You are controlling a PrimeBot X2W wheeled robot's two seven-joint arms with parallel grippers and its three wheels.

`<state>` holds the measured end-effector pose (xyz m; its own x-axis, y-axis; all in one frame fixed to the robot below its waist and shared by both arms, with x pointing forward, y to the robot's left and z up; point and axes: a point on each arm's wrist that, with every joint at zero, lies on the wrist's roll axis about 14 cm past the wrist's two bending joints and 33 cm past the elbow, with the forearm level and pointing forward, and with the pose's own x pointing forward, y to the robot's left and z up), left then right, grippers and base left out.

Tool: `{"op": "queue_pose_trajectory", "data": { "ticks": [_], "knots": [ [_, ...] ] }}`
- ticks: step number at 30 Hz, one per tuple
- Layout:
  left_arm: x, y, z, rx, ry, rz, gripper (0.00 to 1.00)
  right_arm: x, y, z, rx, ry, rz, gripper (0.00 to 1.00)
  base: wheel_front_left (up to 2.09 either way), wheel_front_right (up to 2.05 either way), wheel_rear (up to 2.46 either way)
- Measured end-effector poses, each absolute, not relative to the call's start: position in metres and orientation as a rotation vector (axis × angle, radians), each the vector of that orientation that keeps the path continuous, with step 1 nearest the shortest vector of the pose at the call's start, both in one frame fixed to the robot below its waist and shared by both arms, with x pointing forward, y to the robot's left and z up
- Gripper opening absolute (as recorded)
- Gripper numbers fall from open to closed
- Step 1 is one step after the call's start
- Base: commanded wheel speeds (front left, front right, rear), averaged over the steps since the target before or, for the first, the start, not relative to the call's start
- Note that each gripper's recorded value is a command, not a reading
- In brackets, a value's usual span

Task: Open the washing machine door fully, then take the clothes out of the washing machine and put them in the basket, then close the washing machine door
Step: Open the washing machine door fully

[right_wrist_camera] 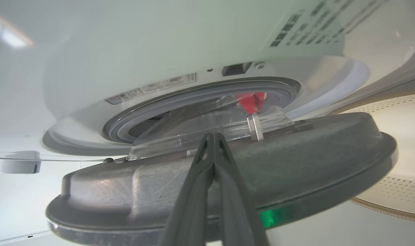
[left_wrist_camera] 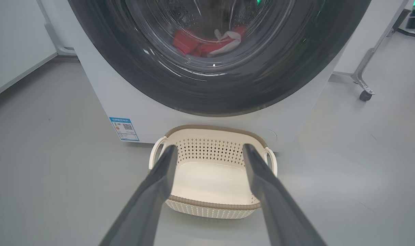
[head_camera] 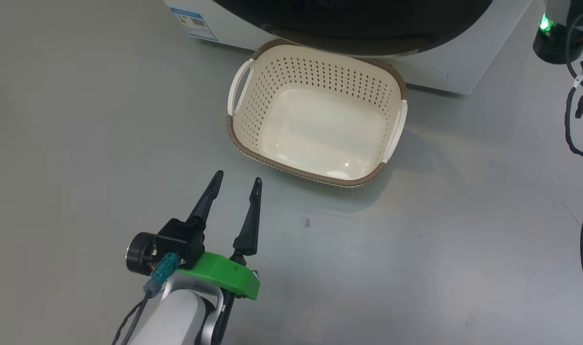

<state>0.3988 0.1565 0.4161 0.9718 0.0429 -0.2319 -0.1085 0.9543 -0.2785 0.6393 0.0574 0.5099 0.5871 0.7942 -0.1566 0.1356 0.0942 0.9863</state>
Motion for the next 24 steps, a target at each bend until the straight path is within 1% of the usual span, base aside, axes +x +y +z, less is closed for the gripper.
{"op": "queue_pose_trajectory", "data": {
  "ticks": [24],
  "knots": [
    [0.393,0.155,0.440,-0.284,0.162,0.062,1.00,0.595,0.065,0.508,1.401,0.953,0.639,0.00,0.00,0.00,0.00]
  ]
}}
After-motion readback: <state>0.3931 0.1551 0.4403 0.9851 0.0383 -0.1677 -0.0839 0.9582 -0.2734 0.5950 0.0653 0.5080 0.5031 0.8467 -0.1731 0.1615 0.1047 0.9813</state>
